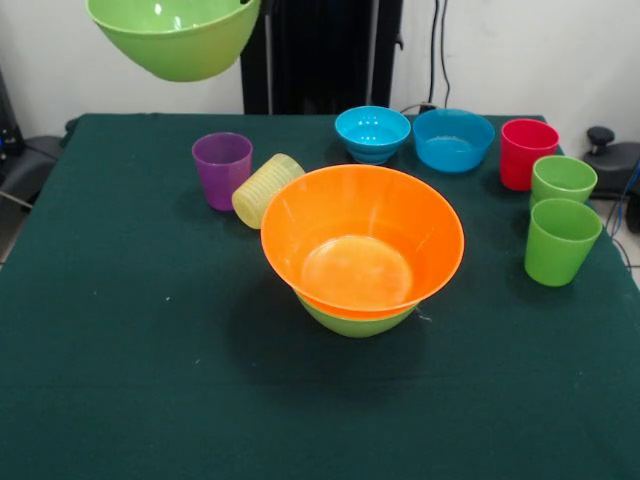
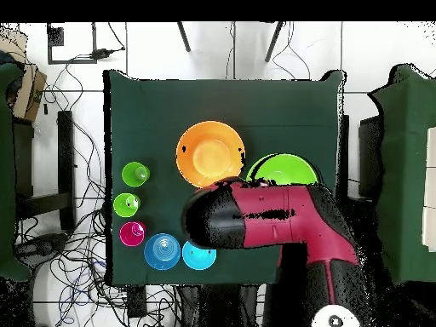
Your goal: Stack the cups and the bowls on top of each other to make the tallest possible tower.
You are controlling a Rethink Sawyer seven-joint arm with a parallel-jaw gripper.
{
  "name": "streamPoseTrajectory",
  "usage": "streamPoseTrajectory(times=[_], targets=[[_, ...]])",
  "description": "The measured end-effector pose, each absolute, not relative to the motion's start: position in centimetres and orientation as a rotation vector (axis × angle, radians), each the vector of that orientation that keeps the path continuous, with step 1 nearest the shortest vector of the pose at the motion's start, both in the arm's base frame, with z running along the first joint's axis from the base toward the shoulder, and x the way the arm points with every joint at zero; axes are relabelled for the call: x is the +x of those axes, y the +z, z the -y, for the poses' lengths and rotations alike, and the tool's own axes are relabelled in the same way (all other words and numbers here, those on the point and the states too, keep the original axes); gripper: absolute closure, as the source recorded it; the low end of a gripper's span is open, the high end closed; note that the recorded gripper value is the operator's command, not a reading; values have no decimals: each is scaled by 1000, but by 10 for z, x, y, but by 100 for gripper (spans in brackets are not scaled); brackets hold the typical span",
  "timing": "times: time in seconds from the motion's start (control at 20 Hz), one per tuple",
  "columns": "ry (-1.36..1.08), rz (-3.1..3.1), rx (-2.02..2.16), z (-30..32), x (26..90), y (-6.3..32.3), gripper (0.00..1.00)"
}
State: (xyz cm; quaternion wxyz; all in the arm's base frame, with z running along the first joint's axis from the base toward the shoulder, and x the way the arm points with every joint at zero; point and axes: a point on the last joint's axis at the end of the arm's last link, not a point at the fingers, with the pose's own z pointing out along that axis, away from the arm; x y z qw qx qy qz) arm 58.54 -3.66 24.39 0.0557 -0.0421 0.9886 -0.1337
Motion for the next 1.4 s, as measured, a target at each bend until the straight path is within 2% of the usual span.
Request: streamPoseTrajectory(times=[0.75, 1.4], targets=[[-357, -3056, -137, 22, 580, 188, 100], [-340, -3078, -53, 1, 574, 182, 100]])
